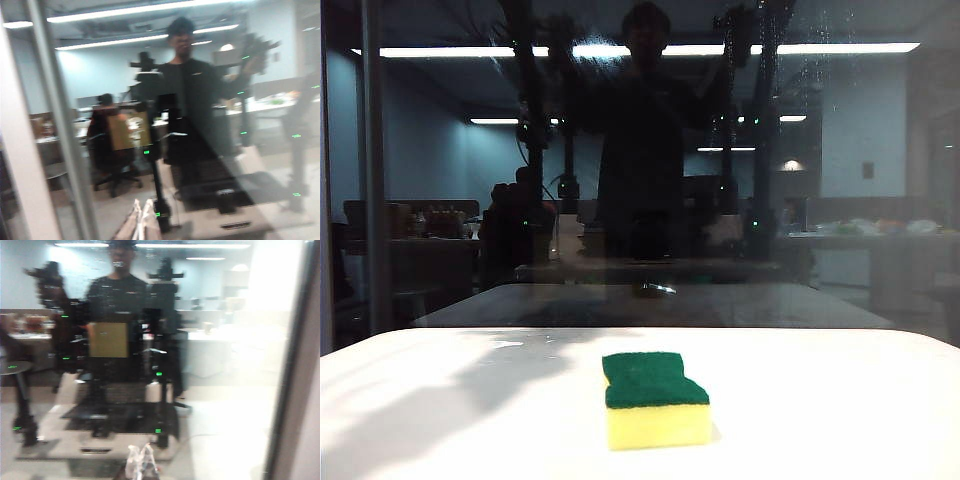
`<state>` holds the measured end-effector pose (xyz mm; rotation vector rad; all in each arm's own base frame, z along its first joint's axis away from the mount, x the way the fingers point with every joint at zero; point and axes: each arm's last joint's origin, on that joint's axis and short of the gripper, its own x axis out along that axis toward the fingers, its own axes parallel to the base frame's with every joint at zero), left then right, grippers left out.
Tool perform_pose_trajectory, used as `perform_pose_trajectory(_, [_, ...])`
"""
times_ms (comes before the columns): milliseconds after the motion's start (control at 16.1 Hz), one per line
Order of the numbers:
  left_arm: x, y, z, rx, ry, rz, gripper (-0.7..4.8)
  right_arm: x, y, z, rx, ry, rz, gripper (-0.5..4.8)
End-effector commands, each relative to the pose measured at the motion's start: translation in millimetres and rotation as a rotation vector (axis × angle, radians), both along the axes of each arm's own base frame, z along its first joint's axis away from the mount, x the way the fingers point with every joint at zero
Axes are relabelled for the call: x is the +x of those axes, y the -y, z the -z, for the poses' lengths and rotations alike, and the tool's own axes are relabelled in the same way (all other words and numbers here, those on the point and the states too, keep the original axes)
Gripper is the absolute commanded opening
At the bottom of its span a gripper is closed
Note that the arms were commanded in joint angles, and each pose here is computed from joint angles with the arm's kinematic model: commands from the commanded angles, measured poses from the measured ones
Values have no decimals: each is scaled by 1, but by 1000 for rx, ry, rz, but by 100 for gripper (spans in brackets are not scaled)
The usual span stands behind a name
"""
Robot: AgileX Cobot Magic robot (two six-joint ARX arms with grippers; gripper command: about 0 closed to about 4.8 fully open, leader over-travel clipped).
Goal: Reach upward to find where there is water on the glass, pick up the sponge from the table, dry the water, and finally place the sponge back on the table.
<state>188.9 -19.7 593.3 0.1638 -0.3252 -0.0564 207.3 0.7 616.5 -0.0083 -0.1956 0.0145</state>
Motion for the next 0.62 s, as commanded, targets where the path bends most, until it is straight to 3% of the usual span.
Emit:
perform_pose_trajectory(62, [-3, -2, -1, -2, 1, -37, -6, -3, 3, -1, -8, 7, 99, -6])
perform_pose_trajectory(436, [-2, -3, 0, -12, -16, -72, -6, -3, 3, -1, -7, 4, 100, -5])
perform_pose_trajectory(623, [-2, -3, 0, -11, -16, -72, -5, -4, 2, 4, -12, -59, 80, -5])
